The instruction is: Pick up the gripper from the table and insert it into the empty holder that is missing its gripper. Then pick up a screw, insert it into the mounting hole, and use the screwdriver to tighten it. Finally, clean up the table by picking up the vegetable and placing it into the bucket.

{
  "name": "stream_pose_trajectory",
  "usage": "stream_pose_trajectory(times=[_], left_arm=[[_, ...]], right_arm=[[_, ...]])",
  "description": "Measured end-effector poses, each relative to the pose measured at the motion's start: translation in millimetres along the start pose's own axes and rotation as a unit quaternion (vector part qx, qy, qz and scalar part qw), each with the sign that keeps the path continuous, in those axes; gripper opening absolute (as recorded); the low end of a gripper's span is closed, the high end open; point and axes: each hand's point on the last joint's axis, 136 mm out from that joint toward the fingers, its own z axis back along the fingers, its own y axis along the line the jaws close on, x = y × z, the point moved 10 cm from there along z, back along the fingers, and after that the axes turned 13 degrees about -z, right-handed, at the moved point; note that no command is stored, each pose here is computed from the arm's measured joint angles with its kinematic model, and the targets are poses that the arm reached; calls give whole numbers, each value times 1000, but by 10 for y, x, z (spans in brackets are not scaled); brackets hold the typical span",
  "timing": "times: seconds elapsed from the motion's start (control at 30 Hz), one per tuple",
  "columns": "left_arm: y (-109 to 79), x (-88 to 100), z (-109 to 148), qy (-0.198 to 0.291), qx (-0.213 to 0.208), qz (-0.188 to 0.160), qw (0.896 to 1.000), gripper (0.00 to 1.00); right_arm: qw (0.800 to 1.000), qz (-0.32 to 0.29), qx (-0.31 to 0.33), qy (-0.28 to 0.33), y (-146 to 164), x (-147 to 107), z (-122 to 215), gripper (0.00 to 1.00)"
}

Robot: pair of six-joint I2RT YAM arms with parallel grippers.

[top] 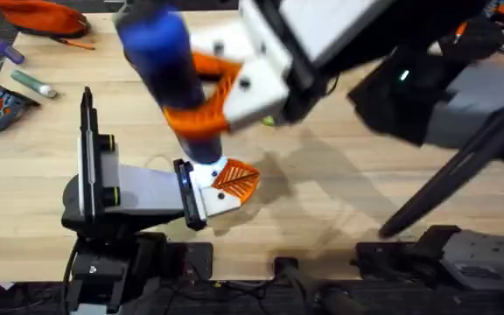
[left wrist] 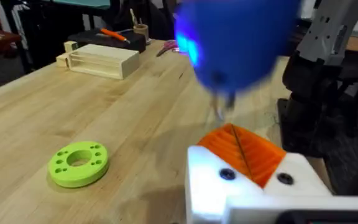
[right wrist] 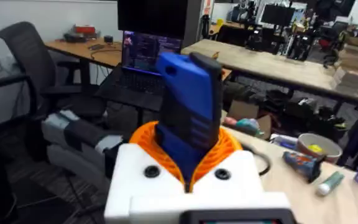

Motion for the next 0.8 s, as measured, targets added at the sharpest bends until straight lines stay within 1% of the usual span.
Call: stream_pose_trajectory(times=[0.07,0.1,0.17,0.4,0.5,0.63,0.8], left_arm=[[0,-1,0,0,0,0,1000,13],[0,0,0,0,0,0,1000,13],[0,0,0,0,0,0,1000,13],[0,0,0,0,0,0,1000,13],[0,0,0,0,0,0,1000,13],[0,0,0,0,0,0,1000,13],[0,0,0,0,0,0,1000,13]], right_arm=[[1000,3,-3,-1,-33,203,19,23],[1000,7,-11,-2,-59,400,55,23],[1000,12,-10,-2,-62,450,72,23],[1000,-5,-5,5,-66,436,98,23],[999,-33,-18,12,-120,397,183,23],[994,-94,-58,23,-243,307,402,23],[977,-165,-129,25,-391,199,819,23]])
